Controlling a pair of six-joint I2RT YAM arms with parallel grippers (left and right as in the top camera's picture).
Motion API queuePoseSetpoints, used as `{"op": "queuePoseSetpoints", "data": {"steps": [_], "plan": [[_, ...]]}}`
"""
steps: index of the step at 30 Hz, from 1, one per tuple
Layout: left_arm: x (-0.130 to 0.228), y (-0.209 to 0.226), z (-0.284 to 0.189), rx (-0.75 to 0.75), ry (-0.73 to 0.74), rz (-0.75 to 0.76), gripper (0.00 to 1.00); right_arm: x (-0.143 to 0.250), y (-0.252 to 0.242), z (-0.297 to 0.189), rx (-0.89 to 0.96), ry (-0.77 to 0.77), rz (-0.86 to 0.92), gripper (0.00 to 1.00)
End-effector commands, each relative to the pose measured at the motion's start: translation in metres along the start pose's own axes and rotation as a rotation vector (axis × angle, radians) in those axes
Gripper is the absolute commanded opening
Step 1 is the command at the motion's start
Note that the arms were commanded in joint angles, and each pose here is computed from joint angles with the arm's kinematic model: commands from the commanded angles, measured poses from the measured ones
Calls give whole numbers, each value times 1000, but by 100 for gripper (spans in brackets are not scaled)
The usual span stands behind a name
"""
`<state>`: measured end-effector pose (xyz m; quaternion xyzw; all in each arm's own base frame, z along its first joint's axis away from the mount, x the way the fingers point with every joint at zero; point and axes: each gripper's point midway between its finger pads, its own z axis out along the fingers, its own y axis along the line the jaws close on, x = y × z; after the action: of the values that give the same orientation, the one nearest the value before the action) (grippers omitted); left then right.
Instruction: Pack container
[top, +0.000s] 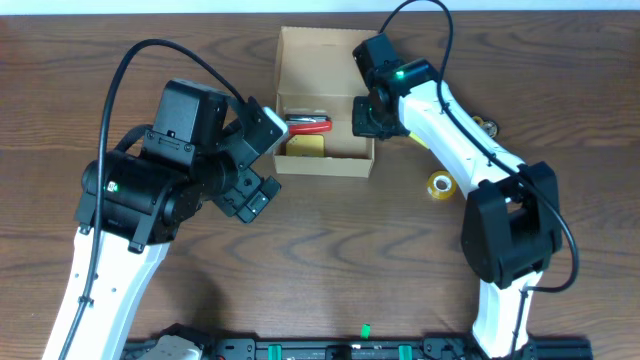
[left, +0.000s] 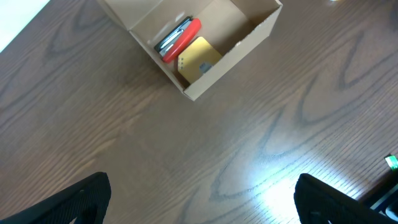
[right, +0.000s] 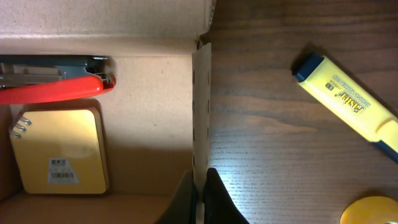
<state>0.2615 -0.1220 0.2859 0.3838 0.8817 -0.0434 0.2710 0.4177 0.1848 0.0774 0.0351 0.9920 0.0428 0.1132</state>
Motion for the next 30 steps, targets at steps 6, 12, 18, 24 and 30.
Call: {"op": "queuePoseSetpoints", "data": {"steps": [6, 12, 18, 24, 30], "plan": [[-6, 3, -8, -16, -24, 11, 95, 28, -7, 5, 53, 99, -19, 1], [-6, 3, -8, -16, -24, 11, 95, 28, -11, -2, 67, 108, -21, 1], [-6, 3, -8, -16, -24, 11, 95, 34, -14, -3, 78, 135, -64, 1], [-6, 3, -8, -16, -24, 11, 95, 35, -15, -3, 78, 138, -75, 1], [-6, 3, -8, -16, -24, 11, 95, 33, -14, -3, 75, 132, -74, 39]]}}
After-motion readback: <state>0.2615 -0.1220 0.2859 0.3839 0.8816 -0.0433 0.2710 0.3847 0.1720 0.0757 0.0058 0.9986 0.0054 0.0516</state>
